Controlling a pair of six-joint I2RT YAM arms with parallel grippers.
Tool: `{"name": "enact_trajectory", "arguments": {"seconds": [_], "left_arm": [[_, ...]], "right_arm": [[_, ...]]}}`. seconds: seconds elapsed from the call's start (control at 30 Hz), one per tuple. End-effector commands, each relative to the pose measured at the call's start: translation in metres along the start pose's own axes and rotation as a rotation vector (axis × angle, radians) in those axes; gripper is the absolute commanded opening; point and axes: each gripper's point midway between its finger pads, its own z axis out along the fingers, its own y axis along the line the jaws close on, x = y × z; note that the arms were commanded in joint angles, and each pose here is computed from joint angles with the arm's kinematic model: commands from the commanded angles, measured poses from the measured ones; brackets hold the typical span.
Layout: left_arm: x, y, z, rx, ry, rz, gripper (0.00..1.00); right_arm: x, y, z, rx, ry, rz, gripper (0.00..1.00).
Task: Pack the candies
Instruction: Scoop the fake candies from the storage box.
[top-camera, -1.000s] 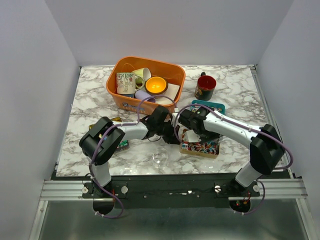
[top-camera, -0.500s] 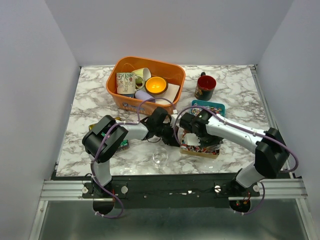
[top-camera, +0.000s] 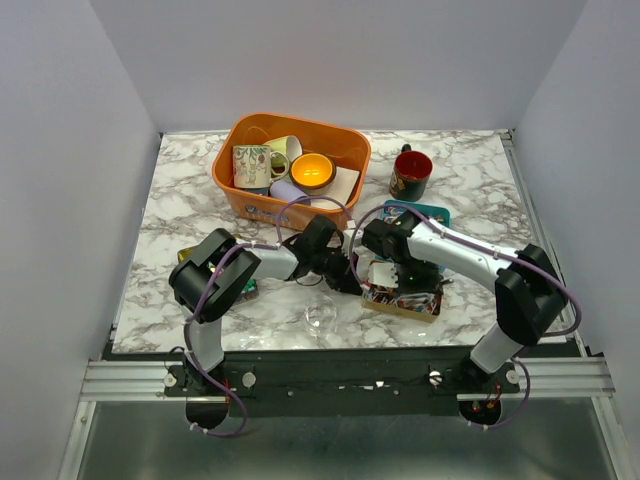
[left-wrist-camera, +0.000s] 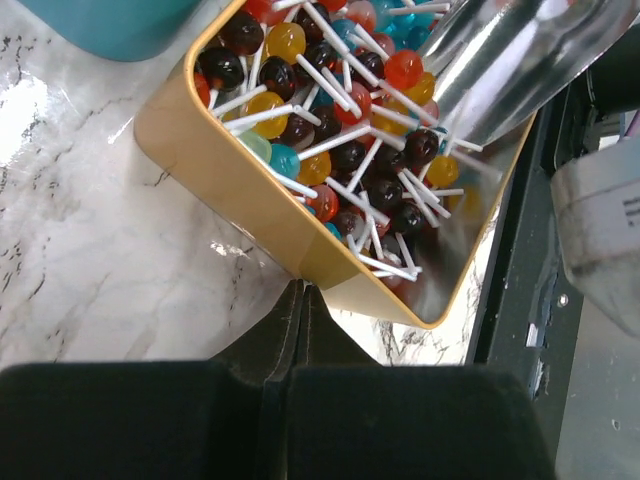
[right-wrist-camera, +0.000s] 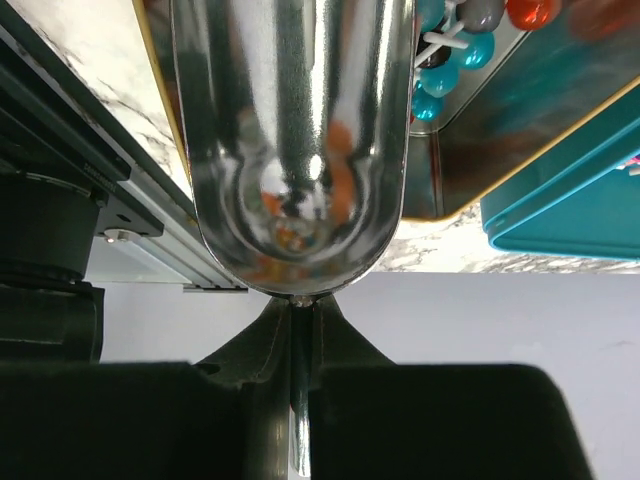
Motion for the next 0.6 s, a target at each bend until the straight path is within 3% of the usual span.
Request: {"name": "enact_trajectory", "arguments": {"seconds": [0.0,0.3,0.57], "left_arm": [[-0.013,-0.014,0.006,0.071,-0.021,0.020,0.00],[-0.016,-0.011,0.004,0.078,-0.040,-0.038,0.00],[-0.023,-0.002,0.000,0.078,-0.078,-0.105,0.00]], "right_arm": [[-0.012,-0.001,-0.002,-0.040,-0.017,0.021,0.01],[-0.044,-0.027,-0.005,0.007,-0.091,0.067,0.01],[-0.060,-0.018,0.004,-0.014,-0.198,0.105,0.01]]}}
